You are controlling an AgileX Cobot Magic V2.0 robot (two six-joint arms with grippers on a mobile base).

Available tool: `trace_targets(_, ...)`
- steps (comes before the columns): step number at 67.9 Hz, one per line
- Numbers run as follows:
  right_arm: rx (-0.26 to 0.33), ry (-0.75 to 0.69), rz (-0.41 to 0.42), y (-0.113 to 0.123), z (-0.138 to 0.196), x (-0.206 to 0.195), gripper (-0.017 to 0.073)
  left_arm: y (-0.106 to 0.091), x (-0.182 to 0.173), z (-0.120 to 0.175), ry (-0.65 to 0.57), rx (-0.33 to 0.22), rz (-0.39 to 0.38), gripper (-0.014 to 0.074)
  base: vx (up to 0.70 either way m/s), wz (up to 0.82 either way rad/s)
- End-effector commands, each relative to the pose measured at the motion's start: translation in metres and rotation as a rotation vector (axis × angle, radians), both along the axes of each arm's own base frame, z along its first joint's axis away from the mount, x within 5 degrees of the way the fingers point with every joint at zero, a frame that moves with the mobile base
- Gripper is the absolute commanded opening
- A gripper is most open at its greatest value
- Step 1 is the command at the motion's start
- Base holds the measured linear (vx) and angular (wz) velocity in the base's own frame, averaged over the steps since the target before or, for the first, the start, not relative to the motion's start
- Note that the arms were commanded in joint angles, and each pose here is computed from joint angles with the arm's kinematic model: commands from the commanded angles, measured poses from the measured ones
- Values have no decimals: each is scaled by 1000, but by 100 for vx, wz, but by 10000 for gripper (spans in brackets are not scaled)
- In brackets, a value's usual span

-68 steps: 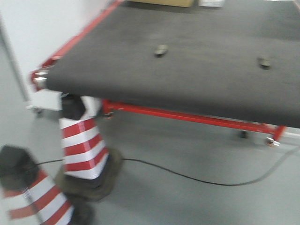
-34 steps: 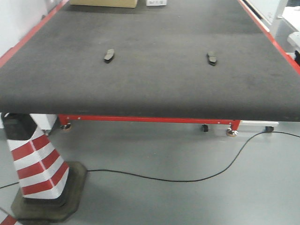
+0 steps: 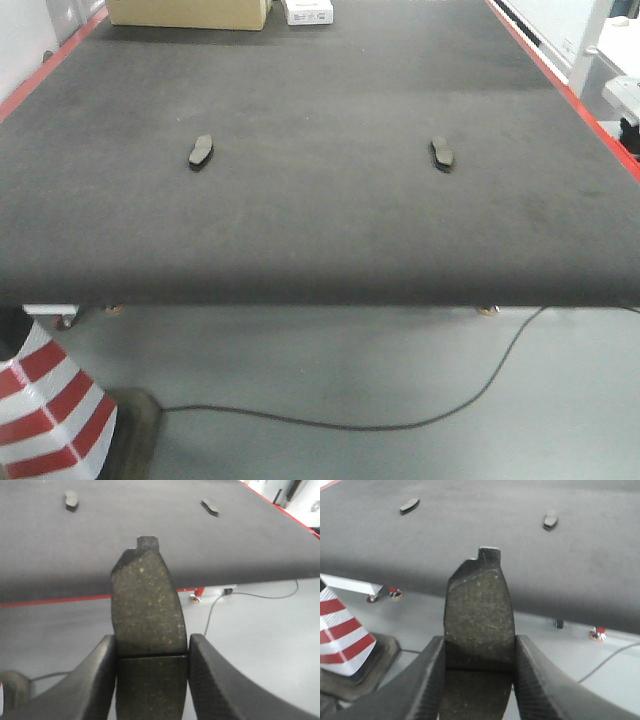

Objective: Move and align brake pads A on conveyor
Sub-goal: 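Turn the base and pull up to the black belt conveyor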

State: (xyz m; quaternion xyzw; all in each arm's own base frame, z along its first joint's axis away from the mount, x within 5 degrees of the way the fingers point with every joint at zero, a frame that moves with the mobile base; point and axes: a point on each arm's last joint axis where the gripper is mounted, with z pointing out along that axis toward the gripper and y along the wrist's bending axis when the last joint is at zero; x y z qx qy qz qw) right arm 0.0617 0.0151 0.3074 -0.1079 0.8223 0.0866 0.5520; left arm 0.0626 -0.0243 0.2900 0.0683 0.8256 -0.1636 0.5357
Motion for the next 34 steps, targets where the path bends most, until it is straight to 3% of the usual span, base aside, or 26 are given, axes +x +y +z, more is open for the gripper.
trace_targets(1,15,-108,8,1,16,2,-4,-2,2,17,-103,-45,-7,-6,36,4)
trace_targets(34,15,-108,9,1,16,2,-4,-2,2,17,-103,-45,-7,-6,40,4)
